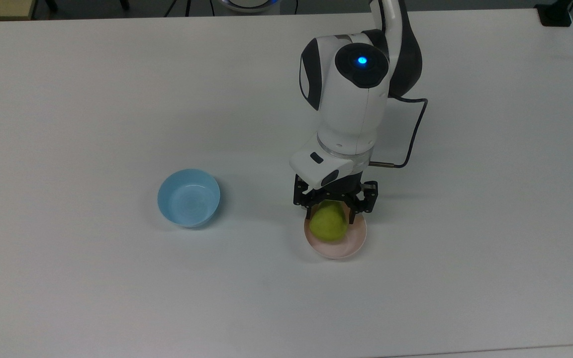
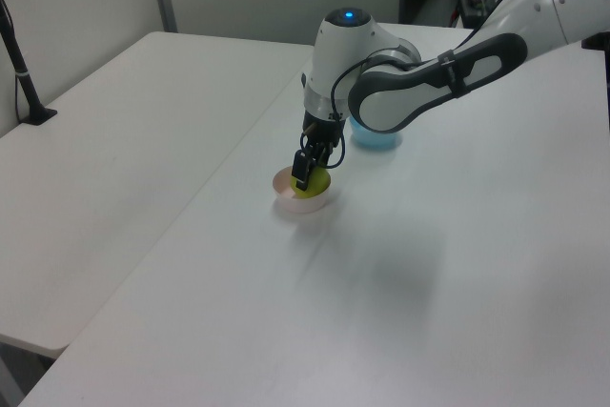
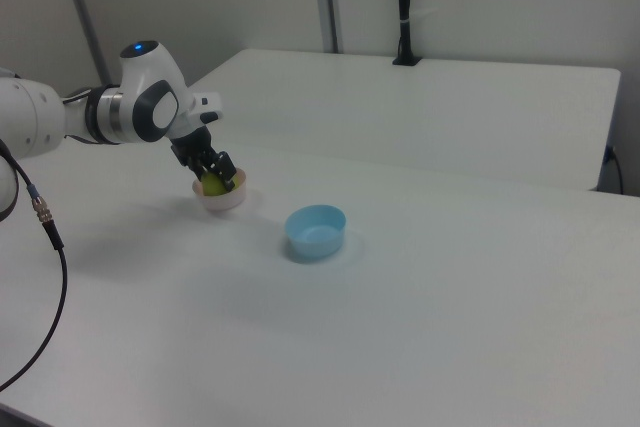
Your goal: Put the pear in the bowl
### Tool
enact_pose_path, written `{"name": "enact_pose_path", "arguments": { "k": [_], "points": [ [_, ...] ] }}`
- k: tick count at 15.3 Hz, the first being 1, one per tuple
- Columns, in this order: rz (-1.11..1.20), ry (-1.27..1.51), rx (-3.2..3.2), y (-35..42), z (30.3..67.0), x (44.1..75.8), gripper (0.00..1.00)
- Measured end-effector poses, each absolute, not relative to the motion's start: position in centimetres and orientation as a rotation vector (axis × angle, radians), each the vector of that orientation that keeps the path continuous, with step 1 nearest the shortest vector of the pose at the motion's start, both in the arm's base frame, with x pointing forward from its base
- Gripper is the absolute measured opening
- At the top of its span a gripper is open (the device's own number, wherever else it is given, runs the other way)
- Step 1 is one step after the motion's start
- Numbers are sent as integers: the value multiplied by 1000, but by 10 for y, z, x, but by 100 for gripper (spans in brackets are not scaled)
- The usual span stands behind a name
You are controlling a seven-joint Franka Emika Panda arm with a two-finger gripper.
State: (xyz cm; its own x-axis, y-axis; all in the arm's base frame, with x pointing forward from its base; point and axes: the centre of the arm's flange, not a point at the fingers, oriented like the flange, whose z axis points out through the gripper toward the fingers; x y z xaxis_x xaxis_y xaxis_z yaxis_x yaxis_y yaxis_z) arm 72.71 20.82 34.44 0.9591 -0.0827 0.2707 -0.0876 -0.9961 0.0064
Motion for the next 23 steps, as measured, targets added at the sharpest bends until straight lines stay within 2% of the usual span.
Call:
{"name": "enact_pose_path", "arguments": {
  "k": [1, 2, 7, 11, 15, 18, 23],
  "points": [
    [426, -134, 3091, 209, 344, 727, 96],
    [426, -133, 3091, 209, 344, 727, 100],
    [444, -135, 3094, 209, 353, 727, 100],
    [409, -173, 3083, 181, 394, 716, 100],
    [122, -172, 3085, 112, 459, 682, 100],
    [-10, -151, 3110, 52, 509, 646, 100],
    [-72, -210, 3119, -18, 551, 592, 100]
  ]
}}
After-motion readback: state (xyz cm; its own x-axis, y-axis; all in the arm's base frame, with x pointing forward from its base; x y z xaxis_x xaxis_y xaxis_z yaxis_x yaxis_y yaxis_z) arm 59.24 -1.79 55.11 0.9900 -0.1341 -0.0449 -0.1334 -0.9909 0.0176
